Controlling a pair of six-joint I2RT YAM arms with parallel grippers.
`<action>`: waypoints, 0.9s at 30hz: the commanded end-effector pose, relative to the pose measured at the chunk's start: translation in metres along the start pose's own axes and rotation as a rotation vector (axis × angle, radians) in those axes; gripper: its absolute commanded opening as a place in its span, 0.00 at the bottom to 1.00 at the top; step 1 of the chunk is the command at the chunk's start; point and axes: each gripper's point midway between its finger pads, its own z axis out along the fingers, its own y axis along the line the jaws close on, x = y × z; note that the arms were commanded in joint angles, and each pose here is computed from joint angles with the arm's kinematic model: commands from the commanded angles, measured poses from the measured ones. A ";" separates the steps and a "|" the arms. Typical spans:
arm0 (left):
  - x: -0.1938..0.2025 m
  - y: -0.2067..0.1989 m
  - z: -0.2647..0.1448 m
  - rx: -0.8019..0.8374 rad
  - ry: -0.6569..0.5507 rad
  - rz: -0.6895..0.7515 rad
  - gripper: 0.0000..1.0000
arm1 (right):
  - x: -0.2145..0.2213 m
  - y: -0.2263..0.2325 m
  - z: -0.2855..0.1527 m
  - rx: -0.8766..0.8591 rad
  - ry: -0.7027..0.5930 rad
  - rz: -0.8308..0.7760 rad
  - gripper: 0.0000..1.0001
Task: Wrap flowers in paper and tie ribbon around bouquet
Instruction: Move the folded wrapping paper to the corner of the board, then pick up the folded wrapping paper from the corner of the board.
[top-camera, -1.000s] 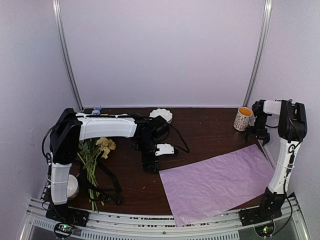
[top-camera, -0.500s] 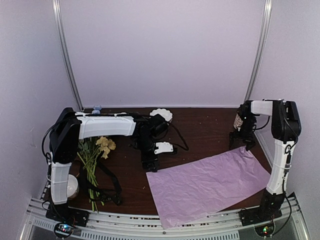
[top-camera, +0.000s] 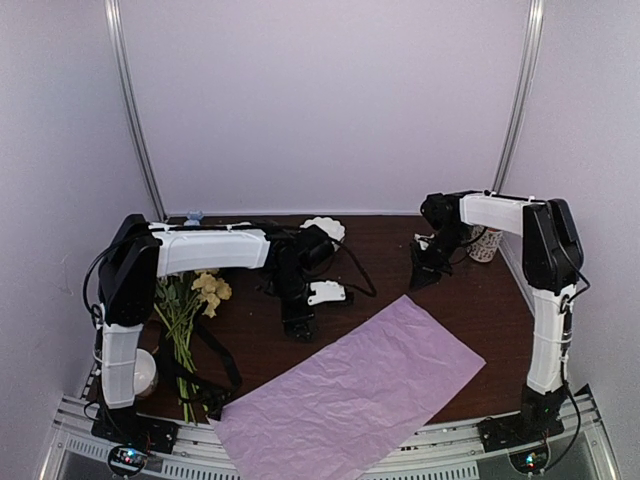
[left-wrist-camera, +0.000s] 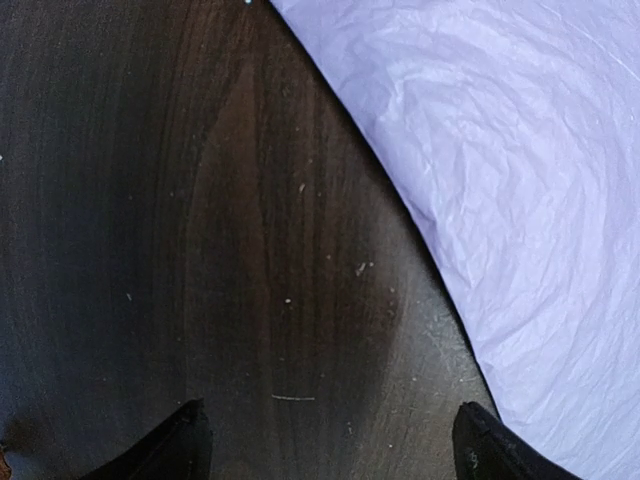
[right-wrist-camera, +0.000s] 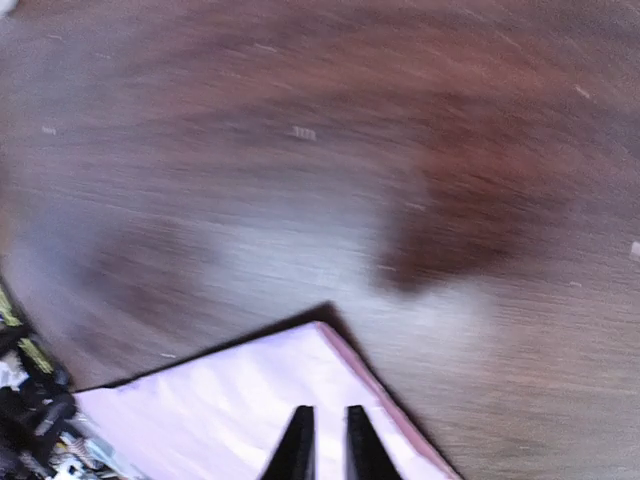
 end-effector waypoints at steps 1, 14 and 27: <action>-0.007 0.007 -0.018 -0.025 -0.046 0.004 0.86 | -0.015 0.046 -0.018 -0.170 -0.059 -0.041 0.03; -0.008 0.009 -0.016 -0.008 -0.061 -0.002 0.84 | 0.038 -0.032 -0.034 0.254 -0.108 0.034 0.46; -0.021 0.018 -0.019 -0.059 -0.086 -0.026 0.84 | 0.181 -0.085 0.009 0.397 -0.051 0.334 0.80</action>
